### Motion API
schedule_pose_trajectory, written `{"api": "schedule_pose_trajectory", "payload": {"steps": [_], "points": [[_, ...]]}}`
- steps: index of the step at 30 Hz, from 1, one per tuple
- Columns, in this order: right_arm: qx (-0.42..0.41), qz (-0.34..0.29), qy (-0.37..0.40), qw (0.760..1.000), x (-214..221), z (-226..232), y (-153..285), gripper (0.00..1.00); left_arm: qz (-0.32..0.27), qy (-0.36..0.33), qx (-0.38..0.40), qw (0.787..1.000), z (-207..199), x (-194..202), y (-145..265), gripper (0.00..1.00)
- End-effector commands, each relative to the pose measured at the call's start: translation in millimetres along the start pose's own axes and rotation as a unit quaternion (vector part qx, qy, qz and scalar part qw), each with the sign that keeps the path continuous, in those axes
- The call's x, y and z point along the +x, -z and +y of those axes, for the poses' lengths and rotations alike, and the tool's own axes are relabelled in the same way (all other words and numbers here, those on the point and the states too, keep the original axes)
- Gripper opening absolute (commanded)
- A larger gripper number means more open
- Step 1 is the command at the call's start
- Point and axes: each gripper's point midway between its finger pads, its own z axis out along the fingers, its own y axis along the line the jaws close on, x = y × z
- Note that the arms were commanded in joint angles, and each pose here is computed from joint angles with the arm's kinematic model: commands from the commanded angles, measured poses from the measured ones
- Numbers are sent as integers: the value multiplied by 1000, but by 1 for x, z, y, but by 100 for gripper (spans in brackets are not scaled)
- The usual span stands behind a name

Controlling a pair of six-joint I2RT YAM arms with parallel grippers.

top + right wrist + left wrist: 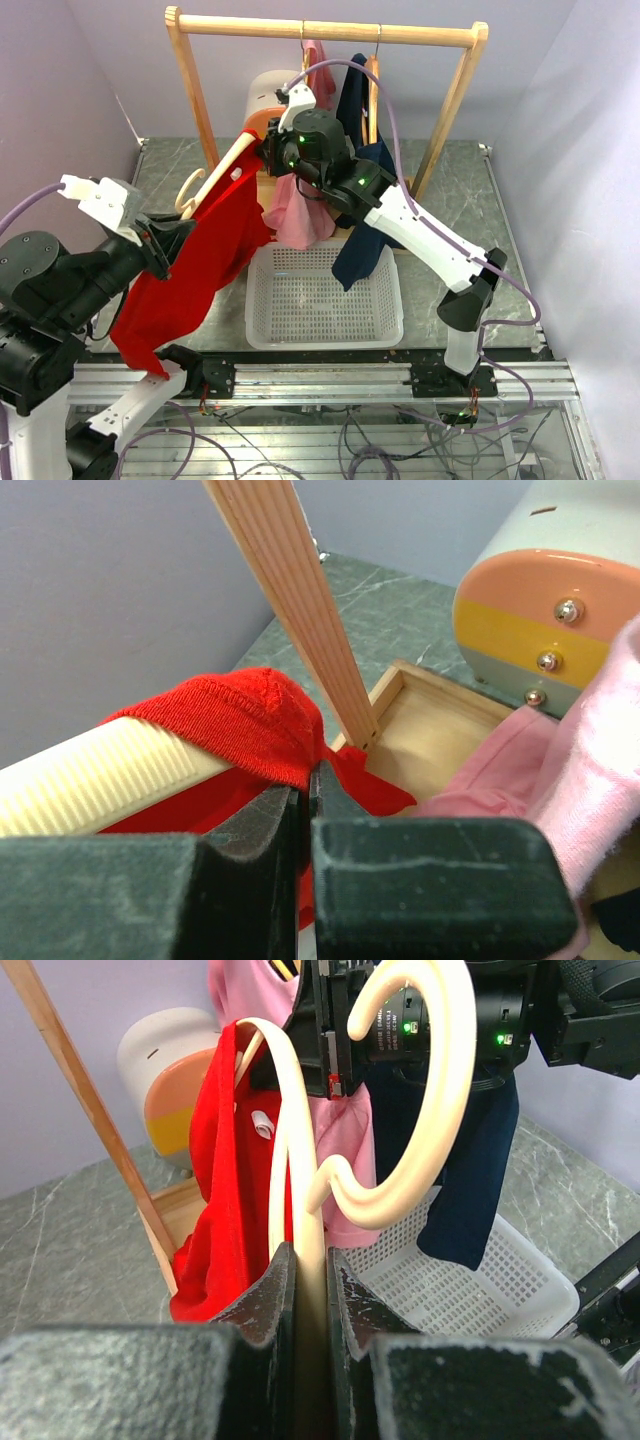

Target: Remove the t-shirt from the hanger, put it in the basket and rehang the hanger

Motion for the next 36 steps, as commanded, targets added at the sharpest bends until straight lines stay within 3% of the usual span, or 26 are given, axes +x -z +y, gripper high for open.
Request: {"api": "schedule_pose_trajectory", "payload": {"steps": [1,4,17,24,36], "points": [[211,41,50,975,25,-127,-7,0,-142,-36,34,989,-24,-66,67,7],[236,44,49,969,22,-140,-6,0,-140,-36,29,989,-22,-72,75,7],[208,87,34,974,45,-134,-14,0,-210,-40,55,975,-31,-96,94,7],[189,98,30,977,47,-130,-11,0,-232,-26,-2,972,-9,-99,98,7],[18,70,84,994,42,10,41,0,-195,20,-87,977,29,-73,27,7]]}}
